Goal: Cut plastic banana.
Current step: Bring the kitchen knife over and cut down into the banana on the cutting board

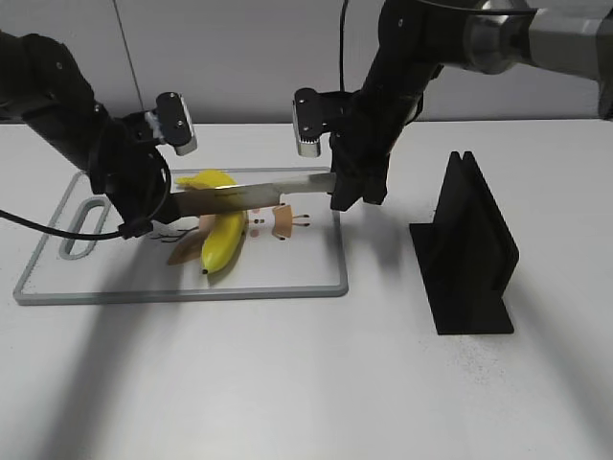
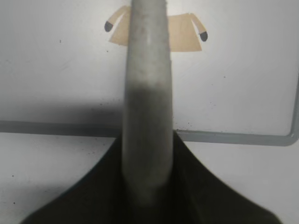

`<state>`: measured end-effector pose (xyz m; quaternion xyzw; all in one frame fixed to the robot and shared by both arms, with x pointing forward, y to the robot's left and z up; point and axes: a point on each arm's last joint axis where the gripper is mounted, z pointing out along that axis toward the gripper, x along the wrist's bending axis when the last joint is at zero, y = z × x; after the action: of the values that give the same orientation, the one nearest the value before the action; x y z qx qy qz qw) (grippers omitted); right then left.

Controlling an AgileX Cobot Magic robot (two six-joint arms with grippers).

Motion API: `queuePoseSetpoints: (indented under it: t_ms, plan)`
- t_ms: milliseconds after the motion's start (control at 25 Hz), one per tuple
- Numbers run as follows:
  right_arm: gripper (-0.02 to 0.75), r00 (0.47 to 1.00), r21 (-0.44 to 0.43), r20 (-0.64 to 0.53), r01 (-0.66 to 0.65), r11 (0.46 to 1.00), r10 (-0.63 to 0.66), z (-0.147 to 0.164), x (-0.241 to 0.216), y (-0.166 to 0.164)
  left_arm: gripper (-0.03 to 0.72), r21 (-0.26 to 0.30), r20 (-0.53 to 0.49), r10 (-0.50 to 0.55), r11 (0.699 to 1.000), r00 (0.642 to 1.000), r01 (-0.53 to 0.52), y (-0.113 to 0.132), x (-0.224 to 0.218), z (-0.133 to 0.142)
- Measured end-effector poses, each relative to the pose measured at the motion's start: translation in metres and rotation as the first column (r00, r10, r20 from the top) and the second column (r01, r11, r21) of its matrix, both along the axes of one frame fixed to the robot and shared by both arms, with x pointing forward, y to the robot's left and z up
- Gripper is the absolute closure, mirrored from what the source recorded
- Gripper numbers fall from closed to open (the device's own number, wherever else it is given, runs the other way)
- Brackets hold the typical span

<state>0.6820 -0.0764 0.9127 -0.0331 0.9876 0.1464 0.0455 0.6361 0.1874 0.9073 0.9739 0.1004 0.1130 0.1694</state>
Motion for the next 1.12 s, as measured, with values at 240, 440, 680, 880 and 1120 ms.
queuePoseSetpoints:
  t_ms: [240, 440, 680, 880, 1120]
  plan:
    - [0.573, 1.0, -0.002, -0.009, -0.002, 1.0, 0.002, 0.002, -0.001, -0.001, 0.664, -0.004, 0.019, -0.003, 1.0, 1.0, 0.003, -0.001, 0.0, 0.008]
    - [0.573, 1.0, -0.004, -0.025, -0.012, 1.0, 0.011, 0.013, -0.001, 0.0, 0.664, -0.002, 0.039, -0.015, 1.0, 0.999, 0.015, 0.0, -0.005, 0.021]
    - [0.573, 0.999, 0.024, 0.026, -0.032, 0.999, 0.031, 0.058, -0.004, 0.001, 0.674, -0.003, 0.098, -0.067, 0.998, 0.993, 0.067, 0.002, -0.016, 0.064]
    - [0.573, 0.997, 0.039, 0.064, -0.038, 0.999, 0.035, 0.081, -0.009, 0.0, 0.675, -0.01, 0.148, -0.075, 0.997, 0.986, 0.077, 0.003, -0.022, 0.088]
    - [0.573, 0.998, 0.044, 0.061, -0.03, 0.999, 0.027, 0.086, -0.011, 0.0, 0.521, -0.027, 0.17, -0.058, 0.998, 0.984, 0.064, 0.002, -0.023, 0.094]
